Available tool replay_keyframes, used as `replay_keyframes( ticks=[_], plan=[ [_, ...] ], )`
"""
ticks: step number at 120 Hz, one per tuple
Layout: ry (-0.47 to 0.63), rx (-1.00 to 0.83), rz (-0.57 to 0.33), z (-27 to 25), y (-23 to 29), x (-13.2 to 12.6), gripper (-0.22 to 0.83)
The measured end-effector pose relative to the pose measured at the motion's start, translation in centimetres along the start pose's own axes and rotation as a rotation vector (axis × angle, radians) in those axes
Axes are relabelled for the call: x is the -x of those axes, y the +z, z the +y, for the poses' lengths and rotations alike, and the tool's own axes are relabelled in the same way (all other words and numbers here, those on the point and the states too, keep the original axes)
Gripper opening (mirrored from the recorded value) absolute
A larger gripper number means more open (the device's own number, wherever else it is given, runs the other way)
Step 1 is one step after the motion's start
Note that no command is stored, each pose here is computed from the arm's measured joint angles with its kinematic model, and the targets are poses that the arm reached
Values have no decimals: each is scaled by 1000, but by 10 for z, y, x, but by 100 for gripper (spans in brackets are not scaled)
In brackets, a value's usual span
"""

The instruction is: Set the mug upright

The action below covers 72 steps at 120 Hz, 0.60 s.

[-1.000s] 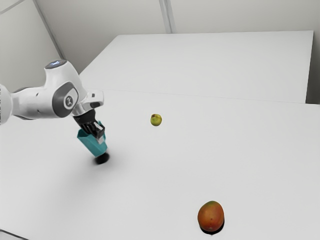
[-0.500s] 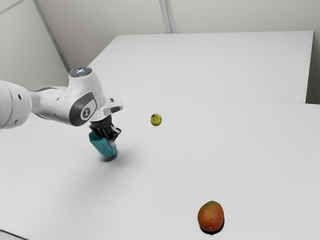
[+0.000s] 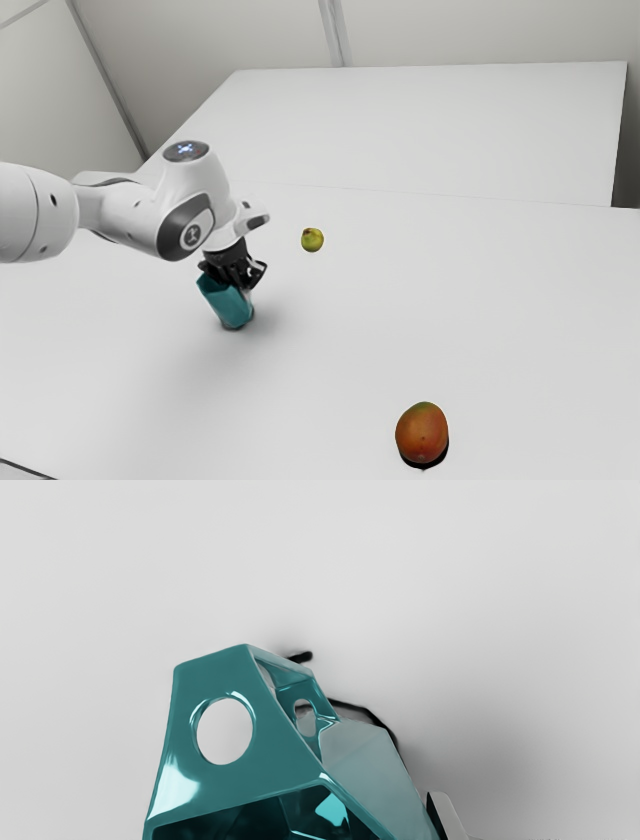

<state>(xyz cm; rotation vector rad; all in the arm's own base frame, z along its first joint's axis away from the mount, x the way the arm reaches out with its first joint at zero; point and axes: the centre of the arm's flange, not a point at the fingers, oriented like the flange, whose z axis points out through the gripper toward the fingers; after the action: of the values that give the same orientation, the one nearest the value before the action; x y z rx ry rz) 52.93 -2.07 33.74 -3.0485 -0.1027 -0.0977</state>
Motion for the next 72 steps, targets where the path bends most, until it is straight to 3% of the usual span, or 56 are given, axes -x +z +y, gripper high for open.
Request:
replay_keyframes(
  ticks=[72],
  plan=[
    [-38, 10, 9, 52, -4, 10, -16]
  ],
)
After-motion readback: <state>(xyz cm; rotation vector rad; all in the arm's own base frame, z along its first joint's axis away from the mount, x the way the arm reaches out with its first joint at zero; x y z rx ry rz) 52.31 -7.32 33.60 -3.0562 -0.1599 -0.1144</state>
